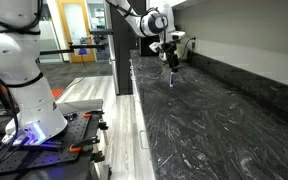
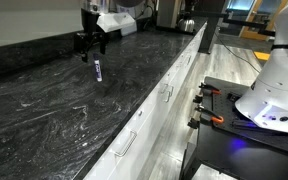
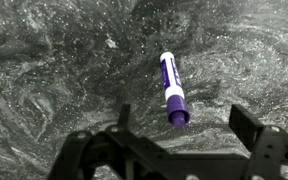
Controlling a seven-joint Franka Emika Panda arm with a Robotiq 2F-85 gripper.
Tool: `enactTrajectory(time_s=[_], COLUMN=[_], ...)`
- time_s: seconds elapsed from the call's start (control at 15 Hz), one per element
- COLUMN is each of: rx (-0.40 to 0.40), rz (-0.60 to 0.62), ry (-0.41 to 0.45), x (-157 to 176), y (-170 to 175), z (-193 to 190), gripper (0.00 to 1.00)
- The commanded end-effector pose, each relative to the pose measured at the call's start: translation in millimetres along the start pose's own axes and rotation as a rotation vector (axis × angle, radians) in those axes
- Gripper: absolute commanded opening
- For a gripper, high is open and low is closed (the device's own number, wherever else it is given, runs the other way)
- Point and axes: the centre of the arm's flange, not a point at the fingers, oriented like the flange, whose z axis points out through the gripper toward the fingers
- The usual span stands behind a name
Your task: Move the marker to the right
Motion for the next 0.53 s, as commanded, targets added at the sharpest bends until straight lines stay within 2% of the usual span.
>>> enactTrajectory(time_s=[0.0,0.47], rx=[-0.001,0.019], rz=[0.050,0.061], ry=[0.025,-0.039], x=[21,27], y=[-5,-6], z=[7,21], gripper=[1.00,1.00])
